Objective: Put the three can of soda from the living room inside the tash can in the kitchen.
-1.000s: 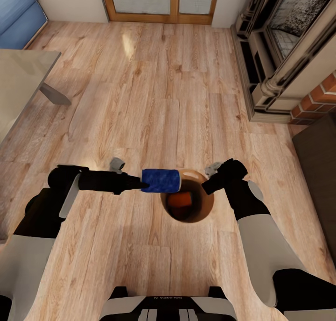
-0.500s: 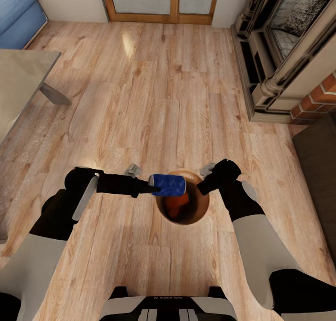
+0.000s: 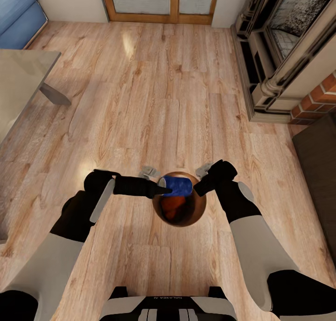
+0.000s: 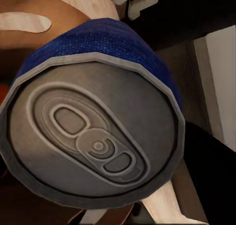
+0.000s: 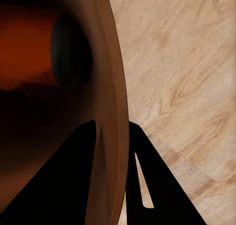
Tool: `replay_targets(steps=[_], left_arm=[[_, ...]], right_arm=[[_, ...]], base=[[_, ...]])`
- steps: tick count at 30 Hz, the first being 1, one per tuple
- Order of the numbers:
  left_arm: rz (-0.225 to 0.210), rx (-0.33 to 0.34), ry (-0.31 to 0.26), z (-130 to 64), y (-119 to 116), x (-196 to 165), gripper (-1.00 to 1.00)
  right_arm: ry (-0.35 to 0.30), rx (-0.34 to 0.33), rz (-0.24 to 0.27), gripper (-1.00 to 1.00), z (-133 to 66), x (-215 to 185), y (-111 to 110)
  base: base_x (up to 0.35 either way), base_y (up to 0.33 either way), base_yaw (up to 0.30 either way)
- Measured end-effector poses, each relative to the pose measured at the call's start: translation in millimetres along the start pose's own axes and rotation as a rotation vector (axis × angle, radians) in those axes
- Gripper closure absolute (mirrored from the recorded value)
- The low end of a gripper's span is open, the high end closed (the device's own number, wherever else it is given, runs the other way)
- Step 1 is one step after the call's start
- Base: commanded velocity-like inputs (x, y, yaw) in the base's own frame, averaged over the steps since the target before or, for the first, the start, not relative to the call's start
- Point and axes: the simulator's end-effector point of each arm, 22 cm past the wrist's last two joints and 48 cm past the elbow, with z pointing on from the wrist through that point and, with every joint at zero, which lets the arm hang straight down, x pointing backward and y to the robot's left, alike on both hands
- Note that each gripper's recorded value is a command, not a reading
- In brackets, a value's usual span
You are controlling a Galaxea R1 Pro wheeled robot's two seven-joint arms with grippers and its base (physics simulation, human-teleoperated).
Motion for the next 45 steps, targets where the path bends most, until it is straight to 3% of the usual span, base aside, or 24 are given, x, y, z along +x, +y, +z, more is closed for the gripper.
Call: replay_targets(steps=[11, 16, 24, 37, 38, 45], left_arm=[[0.021, -0.085, 0.046, 11.9, 12.8, 12.5, 1.00], [0.000, -0.134, 0.084, 18.3, 29.1, 27.2, 1.00], [-0.033, -0.133, 0.092, 25.6, 29.8, 33.3, 1.00], [-0.017, -0.155, 0.090, 24.6, 31.7, 30.8, 1.00], [-0.015, -0.157, 0.090, 24.5, 31.9, 30.7, -1.00], [-0.010, -0.181, 0.088, 24.0, 35.9, 29.5, -1.00]], right_arm=[[0.000, -0.001, -0.002, 1.00, 0.1, -0.4, 1.3], [0.000, -0.001, -0.002, 1.00, 0.0, -0.6, 1.6], [0.010, 0.010, -0.014, 1.00, 2.1, 2.2, -0.3], [0.004, 0.015, -0.019, 1.00, 0.8, 0.8, -0.6], [0.004, 0.016, -0.020, 1.00, 0.8, 0.7, -0.6], [0.007, 0.022, -0.028, 1.00, 1.4, 0.8, 0.1]], base=[[0.000, 0.000, 0.000], [0.000, 0.000, 0.000], [0.000, 0.000, 0.000], [0.000, 0.000, 0.000], [0.000, 0.000, 0.000], [0.000, 0.000, 0.000]])
